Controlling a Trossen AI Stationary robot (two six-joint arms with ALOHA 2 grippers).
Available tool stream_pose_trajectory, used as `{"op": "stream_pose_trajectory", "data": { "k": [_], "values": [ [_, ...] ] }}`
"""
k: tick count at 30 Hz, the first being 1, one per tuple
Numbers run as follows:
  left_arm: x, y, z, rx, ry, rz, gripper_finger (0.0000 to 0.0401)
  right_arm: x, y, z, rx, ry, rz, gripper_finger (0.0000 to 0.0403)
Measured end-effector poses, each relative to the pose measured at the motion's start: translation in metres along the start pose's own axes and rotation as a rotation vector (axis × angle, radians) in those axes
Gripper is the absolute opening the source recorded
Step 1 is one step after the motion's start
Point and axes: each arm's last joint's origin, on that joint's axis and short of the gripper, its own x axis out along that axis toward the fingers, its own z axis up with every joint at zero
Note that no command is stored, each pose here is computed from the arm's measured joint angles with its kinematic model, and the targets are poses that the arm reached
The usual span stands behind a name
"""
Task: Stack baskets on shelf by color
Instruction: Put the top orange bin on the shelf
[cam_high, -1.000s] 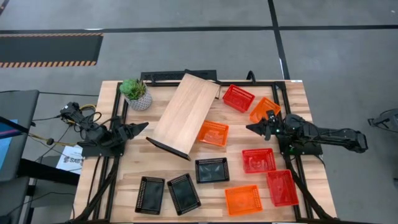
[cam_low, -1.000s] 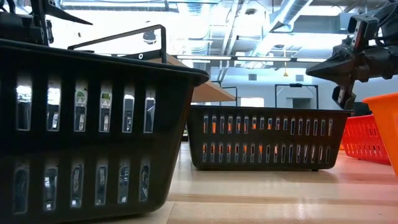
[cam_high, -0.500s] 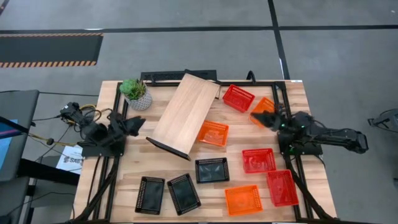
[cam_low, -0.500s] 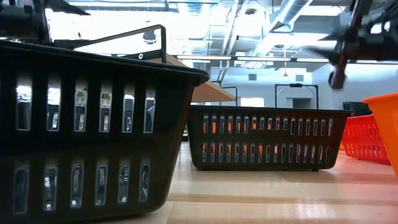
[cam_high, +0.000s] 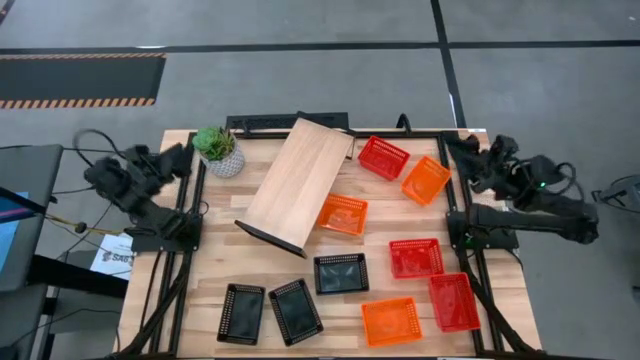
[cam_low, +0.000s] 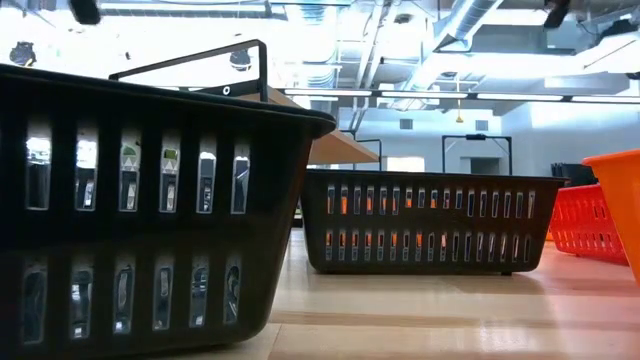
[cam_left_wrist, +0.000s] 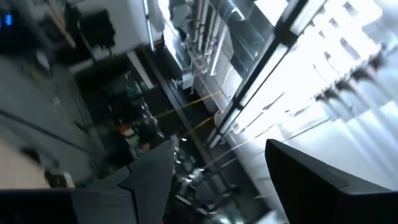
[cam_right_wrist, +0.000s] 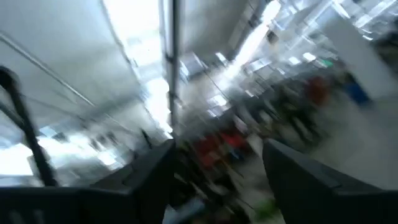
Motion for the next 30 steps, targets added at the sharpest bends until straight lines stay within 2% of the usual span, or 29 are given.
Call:
{"op": "stream_pose_trajectory", "data": {
  "k": [2, 6, 8, 12, 17, 22, 30],
  "values": [
    [0.010, -0.019, 0.006, 0.086, 0.018, 0.039, 0.0242, 0.008, 0.004, 0.007, -0.057, 0.105, -0.107, 0.0269],
    [0.028, -0.048, 0.013, 0.249, 0.044, 0.234, 0.0242, 0.024, 0.006, 0.011, -0.165, 0.351, -0.366, 0.0270],
    [0.035, -0.060, 0.016, 0.307, 0.060, 0.290, 0.0242, 0.030, 0.005, 0.009, -0.195, 0.478, -0.499, 0.0270],
    [0.044, -0.077, 0.020, 0.343, 0.104, 0.317, 0.0242, 0.039, -0.001, -0.003, -0.234, 0.708, -0.722, 0.0270],
    [0.047, -0.081, 0.017, 0.338, 0.180, 0.326, 0.0242, 0.040, -0.015, -0.028, -0.278, 0.993, -0.941, 0.0270],
    [0.043, -0.073, 0.007, 0.326, 0.265, 0.336, 0.0242, 0.049, -0.031, -0.067, -0.327, 1.291, -1.031, 0.0270],
    [0.038, -0.063, -0.004, 0.252, 0.379, 0.368, 0.0242, 0.064, -0.050, -0.122, -0.349, 1.584, -0.989, 0.0270]
  ]
}}
